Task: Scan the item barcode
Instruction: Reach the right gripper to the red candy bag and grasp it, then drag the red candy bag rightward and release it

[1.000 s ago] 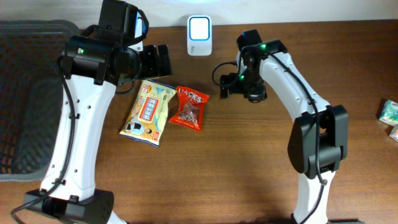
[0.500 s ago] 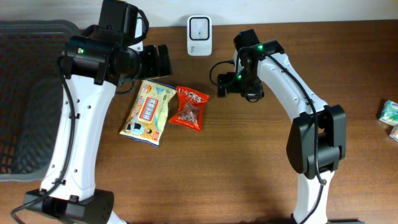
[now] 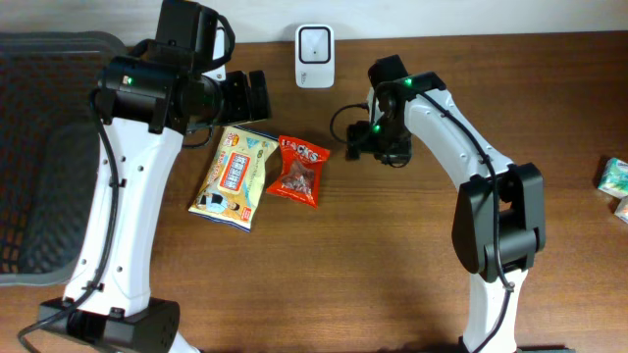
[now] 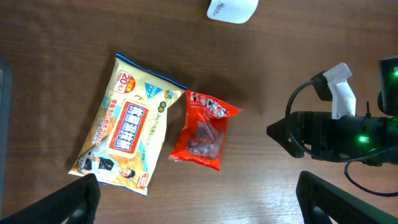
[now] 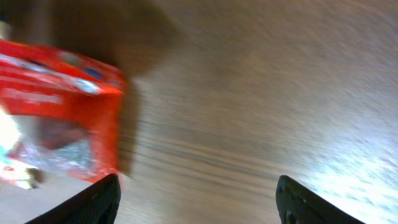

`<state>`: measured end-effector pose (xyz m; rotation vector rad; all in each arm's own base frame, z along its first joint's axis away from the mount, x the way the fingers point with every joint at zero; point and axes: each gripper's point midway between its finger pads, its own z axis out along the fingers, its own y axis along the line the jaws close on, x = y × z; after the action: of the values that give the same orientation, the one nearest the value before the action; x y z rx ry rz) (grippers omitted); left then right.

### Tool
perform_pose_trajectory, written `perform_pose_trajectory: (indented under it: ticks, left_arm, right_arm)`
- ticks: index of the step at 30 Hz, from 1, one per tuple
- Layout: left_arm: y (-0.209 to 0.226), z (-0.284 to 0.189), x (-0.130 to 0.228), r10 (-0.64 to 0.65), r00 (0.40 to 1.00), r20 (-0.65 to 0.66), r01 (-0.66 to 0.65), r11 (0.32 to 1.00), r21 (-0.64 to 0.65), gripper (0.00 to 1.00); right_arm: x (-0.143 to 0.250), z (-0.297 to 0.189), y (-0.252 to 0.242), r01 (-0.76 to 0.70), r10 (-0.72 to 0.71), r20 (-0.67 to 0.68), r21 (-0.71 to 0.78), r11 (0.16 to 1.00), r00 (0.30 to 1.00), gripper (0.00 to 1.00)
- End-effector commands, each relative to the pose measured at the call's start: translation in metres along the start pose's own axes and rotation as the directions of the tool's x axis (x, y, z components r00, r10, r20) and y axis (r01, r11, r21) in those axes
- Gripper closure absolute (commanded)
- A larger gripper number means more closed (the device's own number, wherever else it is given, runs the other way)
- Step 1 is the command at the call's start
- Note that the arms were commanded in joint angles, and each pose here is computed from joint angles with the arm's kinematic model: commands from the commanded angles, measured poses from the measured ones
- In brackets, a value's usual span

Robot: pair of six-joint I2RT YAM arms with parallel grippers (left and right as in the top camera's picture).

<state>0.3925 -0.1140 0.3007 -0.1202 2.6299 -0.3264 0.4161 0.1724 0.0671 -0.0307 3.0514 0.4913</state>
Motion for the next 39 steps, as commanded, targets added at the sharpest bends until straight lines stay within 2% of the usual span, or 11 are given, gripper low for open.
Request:
perform_pose_trajectory:
  ticks: [1,9,14,19,22,27,31,34,37,38,39]
  left_arm:
    - [0.001,0.000,-0.001,0.011,1.000,0.004,-0.011,1.000,-0.003,0.01]
    - [0.001,0.000,-0.001,0.012,1.000,0.004,-0.012,1.000,-0.003,0.01]
    - [0.001,0.000,-0.001,0.012,1.000,0.004,-0.012,1.000,-0.003,0.01]
    - [0.001,0.000,-0.001,0.012,1.000,0.004,-0.012,1.000,-0.003,0.01]
    - [0.001,0.000,-0.001,0.012,1.000,0.004,-0.012,1.000,-0.003,0.01]
    - [0.001,0.000,-0.001,0.012,1.000,0.004,-0.012,1.000,-0.003,0.01]
    - [0.001,0.000,-0.001,0.012,1.000,0.003,-0.012,1.000,-0.003,0.01]
    - [0.001,0.000,-0.001,0.012,1.000,0.003,-0.012,1.000,-0.003,0.01]
    - [0.001,0.000,-0.001,0.012,1.000,0.004,-0.012,1.000,-0.003,0.01]
    - [0.001,0.000,-0.001,0.012,1.000,0.004,-0.012,1.000,-0.003,0.01]
    - [0.001,0.000,-0.001,0.012,1.000,0.004,-0.012,1.000,-0.003,0.01]
  right_arm:
    - [-0.002,0.003,0.036,0.038,-0.038,0.001,-0.176,0.984,0.999,0.21]
    - [-0.008,0.022,0.103,0.134,-0.114,0.100,-0.226,0.965,0.988,0.22]
    - [0.005,0.057,0.117,0.019,-0.010,0.050,-0.177,0.984,0.999,0.77]
    - [0.018,0.086,0.113,0.022,-0.022,0.001,-0.123,0.992,1.000,0.95]
    - [0.011,0.083,0.080,-0.018,0.017,0.030,0.006,1.000,0.999,0.95]
    - [0.004,0.075,0.037,-0.097,0.096,0.016,0.073,0.993,0.995,0.96]
    - [0.000,0.063,-0.018,-0.172,0.151,0.092,0.318,0.932,0.984,0.96]
    - [0.001,0.042,-0.030,-0.203,0.189,0.075,0.317,0.926,0.979,0.96]
    - [0.002,-0.004,-0.004,-0.109,0.105,0.031,0.208,0.972,0.994,0.95]
    - [0.003,-0.012,0.000,-0.106,0.102,0.034,0.191,0.976,0.994,0.82]
    - [0.004,-0.013,0.000,-0.106,0.102,0.030,0.193,0.975,0.994,0.81]
